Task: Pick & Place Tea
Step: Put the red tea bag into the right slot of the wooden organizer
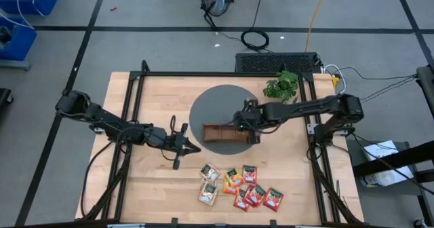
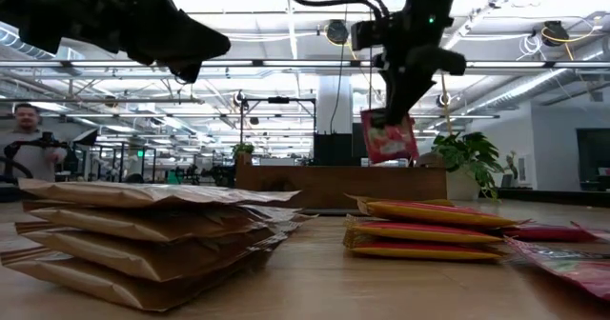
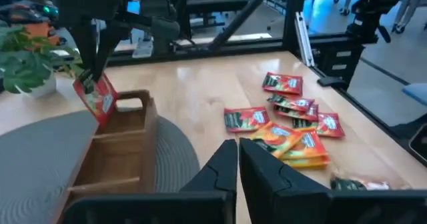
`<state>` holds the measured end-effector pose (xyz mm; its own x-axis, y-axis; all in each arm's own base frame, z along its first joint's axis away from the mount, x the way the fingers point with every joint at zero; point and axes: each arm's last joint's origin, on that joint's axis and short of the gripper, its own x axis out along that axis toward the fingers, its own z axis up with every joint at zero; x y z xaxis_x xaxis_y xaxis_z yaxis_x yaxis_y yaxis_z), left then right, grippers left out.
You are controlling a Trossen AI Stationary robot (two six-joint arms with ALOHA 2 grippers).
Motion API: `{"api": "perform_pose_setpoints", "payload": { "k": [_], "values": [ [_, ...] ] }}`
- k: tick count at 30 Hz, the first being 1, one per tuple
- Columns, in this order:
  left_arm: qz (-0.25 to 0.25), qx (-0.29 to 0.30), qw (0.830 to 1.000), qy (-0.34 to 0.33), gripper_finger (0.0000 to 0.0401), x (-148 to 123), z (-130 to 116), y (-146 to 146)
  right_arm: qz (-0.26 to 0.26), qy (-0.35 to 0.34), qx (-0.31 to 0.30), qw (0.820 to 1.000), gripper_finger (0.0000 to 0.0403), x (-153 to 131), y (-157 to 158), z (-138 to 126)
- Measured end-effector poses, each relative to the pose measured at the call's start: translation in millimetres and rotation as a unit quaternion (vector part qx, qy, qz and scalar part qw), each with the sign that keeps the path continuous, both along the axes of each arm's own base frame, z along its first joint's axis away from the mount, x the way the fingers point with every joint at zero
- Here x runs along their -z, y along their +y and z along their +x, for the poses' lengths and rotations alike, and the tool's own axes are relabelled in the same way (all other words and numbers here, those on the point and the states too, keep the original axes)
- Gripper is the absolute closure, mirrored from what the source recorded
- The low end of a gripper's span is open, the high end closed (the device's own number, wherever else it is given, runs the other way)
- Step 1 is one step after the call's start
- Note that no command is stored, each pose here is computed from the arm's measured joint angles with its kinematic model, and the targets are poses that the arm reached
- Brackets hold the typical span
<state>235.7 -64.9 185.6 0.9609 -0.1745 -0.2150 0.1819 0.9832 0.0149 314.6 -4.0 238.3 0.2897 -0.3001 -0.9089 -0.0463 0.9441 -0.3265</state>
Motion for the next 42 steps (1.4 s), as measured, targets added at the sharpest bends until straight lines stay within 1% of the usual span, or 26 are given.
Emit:
{"api": "perform_pose_setpoints", "payload": {
  "k": [4, 8, 14, 18, 21, 24, 29, 32, 37, 40, 42],
  "values": [
    [-0.001, 0.000, 1.000, 0.003, 0.0383, 0, 0, 0, -0.003, 0.006, -0.002, 1.000, 0.0403, 12, 4, 1],
    [-0.001, 0.000, 1.000, 0.003, 0.0397, 1, 0, 0, -0.010, 0.021, 0.020, 1.000, 0.0403, 25, 4, -6],
    [0.000, 0.000, 1.000, 0.005, 0.0377, 1, 0, 0, -0.043, 0.033, 0.019, 0.998, 0.0403, 33, 3, -11],
    [0.000, 0.000, 1.000, 0.005, 0.0382, 1, 0, 0, -0.022, 0.011, 0.014, 1.000, 0.0403, 35, 4, -8],
    [0.002, 0.000, 1.000, 0.005, 0.0395, 1, 0, 0, -0.021, 0.003, 0.015, 1.000, 0.0403, 38, 4, -7],
    [0.002, 0.000, 1.000, 0.006, 0.0394, 1, 0, 0, -0.022, 0.003, 0.017, 1.000, 0.0402, 40, 4, -8],
    [0.000, 0.000, 1.000, 0.006, 0.0375, 1, 0, 0, -0.015, -0.008, 0.056, 0.998, 0.0401, 47, 4, -11],
    [0.002, 0.000, 1.000, 0.006, 0.0377, 1, 0, 0, -0.014, -0.031, 0.076, 0.997, 0.0402, 49, 5, -10],
    [0.007, -0.005, 1.000, 0.005, 0.0397, 1, 1, 3, -0.002, -0.062, 0.101, 0.993, 0.0402, 46, 6, -9],
    [0.007, -0.012, 1.000, 0.005, 0.0389, 1, 1, 6, 0.005, -0.071, 0.119, 0.990, 0.0402, 44, 7, -9],
    [0.007, -0.015, 1.000, 0.005, 0.0379, 1, 2, 8, 0.006, -0.072, 0.122, 0.990, 0.0402, 45, 10, -9]
  ]
}}
